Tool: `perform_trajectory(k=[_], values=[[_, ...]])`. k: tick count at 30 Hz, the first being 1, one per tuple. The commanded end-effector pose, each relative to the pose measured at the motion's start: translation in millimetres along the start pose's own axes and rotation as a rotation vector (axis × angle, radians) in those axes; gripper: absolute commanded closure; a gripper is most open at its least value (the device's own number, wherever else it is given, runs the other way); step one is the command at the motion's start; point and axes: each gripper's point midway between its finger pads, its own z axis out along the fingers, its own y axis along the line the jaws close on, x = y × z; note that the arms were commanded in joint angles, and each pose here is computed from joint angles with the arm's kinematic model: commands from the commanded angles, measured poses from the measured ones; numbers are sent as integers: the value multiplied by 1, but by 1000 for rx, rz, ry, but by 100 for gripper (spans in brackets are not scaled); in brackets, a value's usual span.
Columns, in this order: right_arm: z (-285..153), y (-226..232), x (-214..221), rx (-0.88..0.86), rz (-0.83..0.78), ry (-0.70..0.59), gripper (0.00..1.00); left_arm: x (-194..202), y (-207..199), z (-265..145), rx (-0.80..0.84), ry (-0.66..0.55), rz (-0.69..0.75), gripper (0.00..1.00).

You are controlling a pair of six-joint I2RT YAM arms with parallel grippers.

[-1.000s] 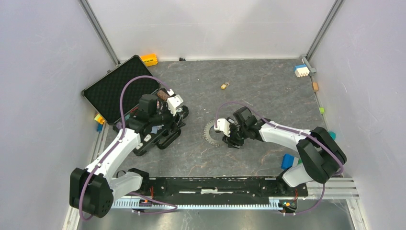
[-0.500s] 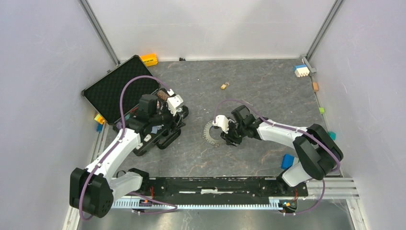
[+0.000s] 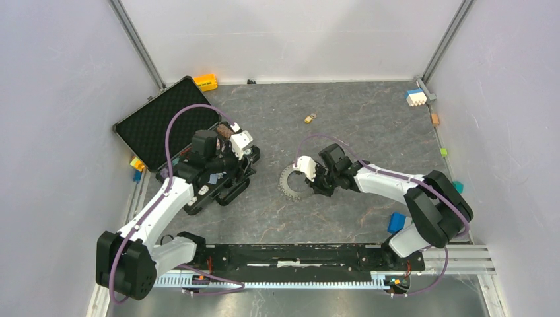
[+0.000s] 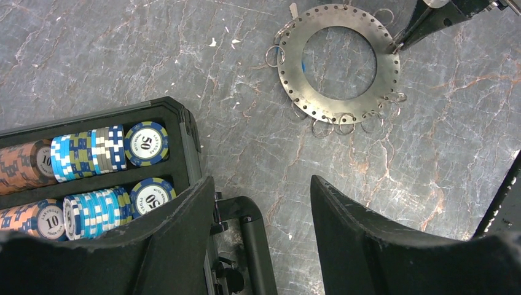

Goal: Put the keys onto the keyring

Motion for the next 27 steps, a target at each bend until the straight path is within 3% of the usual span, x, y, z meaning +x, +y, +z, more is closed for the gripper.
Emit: perform_trajectory(k=[1, 10, 18, 23, 27], values=[[-9, -14, -21, 51, -15, -47, 98, -12, -3, 2, 27, -45, 20, 34], [-32, -19, -43, 55, -110, -128, 100, -26, -3, 9, 89, -66, 65, 34], [-97, -9, -112, 38, -382, -399, 100, -81, -61, 17, 375, -199, 215, 37], [-125, 4, -142, 27, -456, -533, 100, -113, -104, 25, 492, -248, 344, 39], [-136, 13, -157, -3, -462, -604, 100, -129, -119, 29, 521, -271, 348, 46]])
